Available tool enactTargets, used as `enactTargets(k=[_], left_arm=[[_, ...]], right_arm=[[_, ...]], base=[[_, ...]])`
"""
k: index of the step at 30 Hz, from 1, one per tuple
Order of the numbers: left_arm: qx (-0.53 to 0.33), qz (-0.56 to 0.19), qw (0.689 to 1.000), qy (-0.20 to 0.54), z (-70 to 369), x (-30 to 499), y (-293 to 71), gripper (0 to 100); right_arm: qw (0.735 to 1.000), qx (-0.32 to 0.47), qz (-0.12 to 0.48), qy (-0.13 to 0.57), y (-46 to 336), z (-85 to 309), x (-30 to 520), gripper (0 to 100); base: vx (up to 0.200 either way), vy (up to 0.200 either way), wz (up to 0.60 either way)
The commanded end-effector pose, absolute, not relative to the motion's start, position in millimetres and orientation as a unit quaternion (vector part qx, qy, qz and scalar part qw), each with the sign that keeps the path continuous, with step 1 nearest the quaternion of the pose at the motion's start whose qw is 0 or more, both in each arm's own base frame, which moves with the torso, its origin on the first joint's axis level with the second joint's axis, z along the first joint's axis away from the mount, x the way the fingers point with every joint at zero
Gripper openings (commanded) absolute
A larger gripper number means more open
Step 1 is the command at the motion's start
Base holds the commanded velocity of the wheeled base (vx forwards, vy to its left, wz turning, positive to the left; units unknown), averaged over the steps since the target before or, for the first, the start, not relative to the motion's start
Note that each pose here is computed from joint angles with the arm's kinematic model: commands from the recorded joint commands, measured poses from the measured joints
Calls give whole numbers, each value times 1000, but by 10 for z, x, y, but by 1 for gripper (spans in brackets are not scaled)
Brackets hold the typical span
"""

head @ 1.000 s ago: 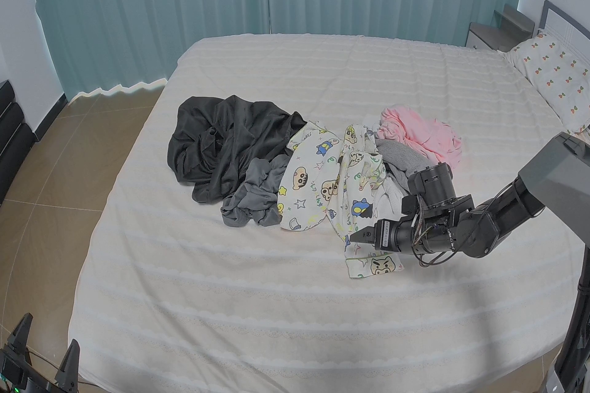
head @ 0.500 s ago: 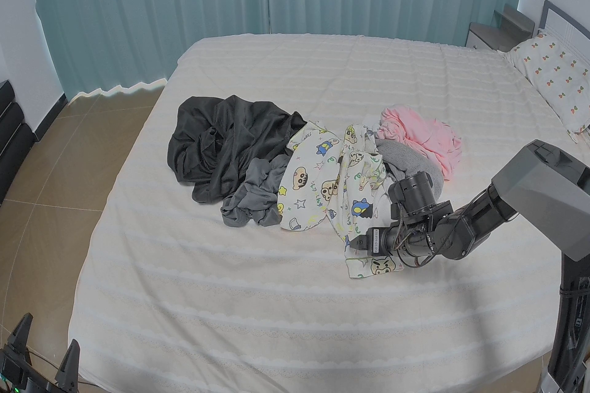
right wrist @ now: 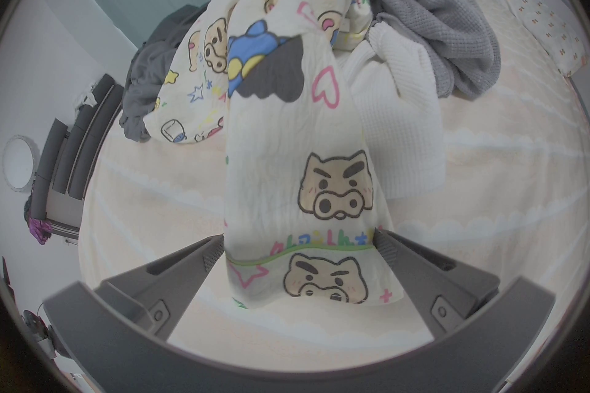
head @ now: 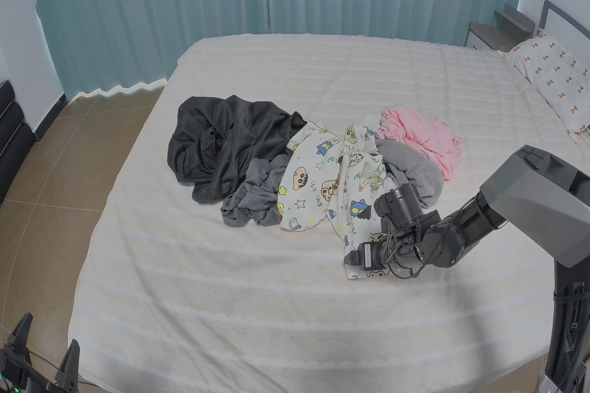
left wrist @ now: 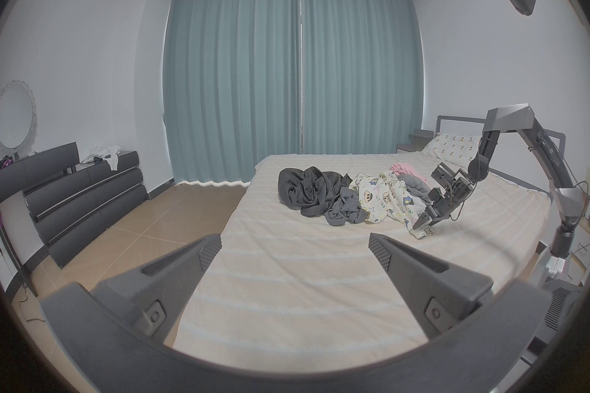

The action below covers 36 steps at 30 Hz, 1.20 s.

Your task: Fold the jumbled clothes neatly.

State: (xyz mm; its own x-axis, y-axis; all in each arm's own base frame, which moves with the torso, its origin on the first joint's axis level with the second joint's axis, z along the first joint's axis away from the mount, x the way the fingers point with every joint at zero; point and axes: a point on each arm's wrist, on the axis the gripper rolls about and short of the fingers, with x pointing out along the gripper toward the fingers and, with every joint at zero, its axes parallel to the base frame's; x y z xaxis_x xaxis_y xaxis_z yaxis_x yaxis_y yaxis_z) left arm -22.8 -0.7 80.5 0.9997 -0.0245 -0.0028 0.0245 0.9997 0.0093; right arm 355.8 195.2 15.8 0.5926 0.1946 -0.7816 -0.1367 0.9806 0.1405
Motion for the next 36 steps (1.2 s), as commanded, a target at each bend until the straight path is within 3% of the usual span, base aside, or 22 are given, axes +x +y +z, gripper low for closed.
enactTargets(k=[1, 4, 5, 20, 29, 36], left_arm=[[5, -12, 1000, 3, 752, -226, -7, 100], [5, -12, 1000, 3, 752, -226, -7, 100], [5, -12, 1000, 3, 752, -226, -7, 100], [5, -12, 1000, 3, 752, -226, -7, 100], [6, -12, 1000, 3, 752, -226, -7, 100], [6, -12, 1000, 1, 755, -226, -7, 100]], right_arm=[[890, 26, 90, 446, 2019, 118, 3611, 100], [883, 16, 90, 460, 2071, 123, 3601, 100], [882, 16, 90, 462, 2080, 120, 3591, 0], [881, 47, 100, 459, 1981, 343, 3370, 0], [897, 155, 215, 354, 1684, 1060, 2735, 0], [911, 178, 245, 282, 1476, 1445, 2397, 0]], base=[[0, 0, 0], [0, 0, 0], [0, 0, 0], [0, 0, 0], [0, 0, 0], [0, 0, 0]])
